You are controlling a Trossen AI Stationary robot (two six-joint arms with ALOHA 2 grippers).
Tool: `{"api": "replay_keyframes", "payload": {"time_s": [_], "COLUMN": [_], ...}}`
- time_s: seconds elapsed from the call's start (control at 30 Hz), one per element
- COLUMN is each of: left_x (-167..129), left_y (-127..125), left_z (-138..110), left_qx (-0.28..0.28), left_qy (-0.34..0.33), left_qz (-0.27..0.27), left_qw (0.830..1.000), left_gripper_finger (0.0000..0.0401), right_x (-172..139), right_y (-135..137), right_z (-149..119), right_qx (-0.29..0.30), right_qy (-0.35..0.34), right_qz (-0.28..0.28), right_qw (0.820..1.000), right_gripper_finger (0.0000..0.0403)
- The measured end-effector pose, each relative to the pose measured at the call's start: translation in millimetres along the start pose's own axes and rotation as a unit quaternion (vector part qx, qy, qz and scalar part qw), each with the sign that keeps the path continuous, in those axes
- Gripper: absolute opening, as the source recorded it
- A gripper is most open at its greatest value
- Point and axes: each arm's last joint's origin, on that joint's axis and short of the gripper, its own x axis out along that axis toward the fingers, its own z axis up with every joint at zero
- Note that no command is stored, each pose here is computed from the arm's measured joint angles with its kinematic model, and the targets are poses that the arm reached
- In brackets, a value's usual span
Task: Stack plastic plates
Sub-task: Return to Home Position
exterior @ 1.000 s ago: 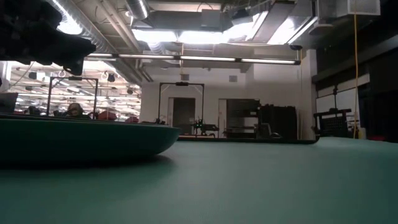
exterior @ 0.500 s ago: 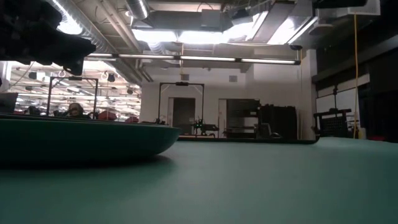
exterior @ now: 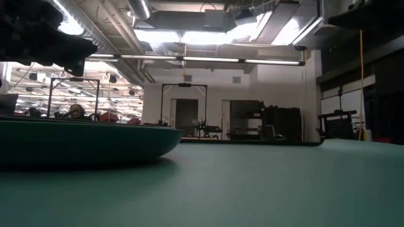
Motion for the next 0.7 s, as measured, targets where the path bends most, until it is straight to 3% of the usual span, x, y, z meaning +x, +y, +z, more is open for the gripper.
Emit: {"api": "replay_keyframes", "payload": {"time_s": [0.33,0.7], "left_x": [0,0], "left_y": [0,0], "left_z": [0,0], "left_qx": [0.0,0.0], "left_qy": [0.0,0.0], "left_qz": [0.0,0.0], "left_qw": [1.0,1.0], "left_gripper_finger": [0.0062,0.0062], "right_x": [31,48], "right_y": [26,46], "right_z": [-36,-75], "right_qx": [0.005,0.004], "right_qy": [-0.101,-0.137], "right_qz": [0.048,0.045], "right_qw": [0.994,0.99], "right_gripper_finger": [0.0081,0.0081]}}
